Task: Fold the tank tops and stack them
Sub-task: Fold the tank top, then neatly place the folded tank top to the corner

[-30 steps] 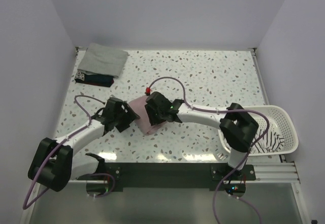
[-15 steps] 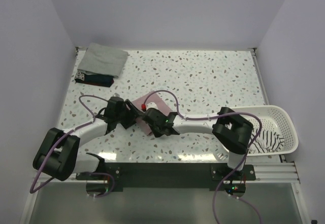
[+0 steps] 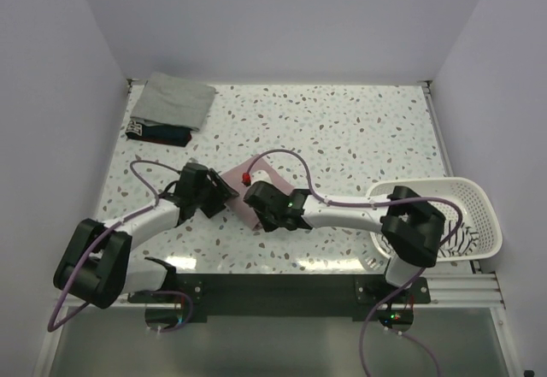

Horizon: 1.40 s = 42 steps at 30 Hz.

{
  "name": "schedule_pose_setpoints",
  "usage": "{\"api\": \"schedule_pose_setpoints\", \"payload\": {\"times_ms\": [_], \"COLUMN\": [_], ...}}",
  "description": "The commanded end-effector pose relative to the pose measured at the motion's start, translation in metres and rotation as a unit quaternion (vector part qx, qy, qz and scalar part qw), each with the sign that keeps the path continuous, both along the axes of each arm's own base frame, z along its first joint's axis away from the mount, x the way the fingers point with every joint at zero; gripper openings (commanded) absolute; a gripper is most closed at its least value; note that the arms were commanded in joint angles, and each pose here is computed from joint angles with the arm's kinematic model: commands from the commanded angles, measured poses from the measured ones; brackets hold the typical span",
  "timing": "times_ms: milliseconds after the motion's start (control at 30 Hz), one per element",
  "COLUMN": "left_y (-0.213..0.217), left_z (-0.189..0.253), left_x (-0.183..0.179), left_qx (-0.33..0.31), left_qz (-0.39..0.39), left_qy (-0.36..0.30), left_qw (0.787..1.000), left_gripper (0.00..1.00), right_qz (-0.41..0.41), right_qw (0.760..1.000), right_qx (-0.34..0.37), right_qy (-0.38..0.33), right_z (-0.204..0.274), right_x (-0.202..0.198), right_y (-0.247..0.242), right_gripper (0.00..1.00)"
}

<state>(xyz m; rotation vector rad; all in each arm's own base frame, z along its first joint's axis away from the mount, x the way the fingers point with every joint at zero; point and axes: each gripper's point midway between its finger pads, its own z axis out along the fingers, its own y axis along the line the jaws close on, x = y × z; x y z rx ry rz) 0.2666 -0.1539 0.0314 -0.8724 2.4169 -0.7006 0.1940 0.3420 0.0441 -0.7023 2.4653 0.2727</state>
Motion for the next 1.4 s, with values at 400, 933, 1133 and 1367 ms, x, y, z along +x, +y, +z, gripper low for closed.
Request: {"api": "schedule_pose_setpoints", "payload": {"times_ms": [400, 933, 1133, 1367], "left_y": [0.018, 0.012, 0.015, 0.028], "left_z": [-0.041, -0.040, -0.038, -0.044], "left_x": [-0.022, -0.019, -0.026, -0.043], "left_qx": [0.044, 0.044, 0.051, 0.068], "left_qz": [0.011, -0.016, -0.021, 0.005], "left_qy": [0.062, 0.058, 0.068, 0.098], "left_qw": [0.997, 0.997, 0.996, 0.993], "left_gripper": [0.49, 0.58, 0.66, 0.65], "right_qz": [0.098, 0.110, 0.072, 0.056], "right_qw": [0.989, 0.979, 0.991, 0.997], "right_qx": [-0.039, -0.112, -0.061, 0.052], "right_qy": [-0.106, -0.134, -0.090, -0.011], "right_z": [0.043, 0.001, 0.004, 0.019], "right_x": [-0.001, 0.015, 0.020, 0.022], "right_y": [0.061, 0.063, 0.061, 0.070], "right_gripper": [0.49, 0.25, 0.02, 0.00]}}
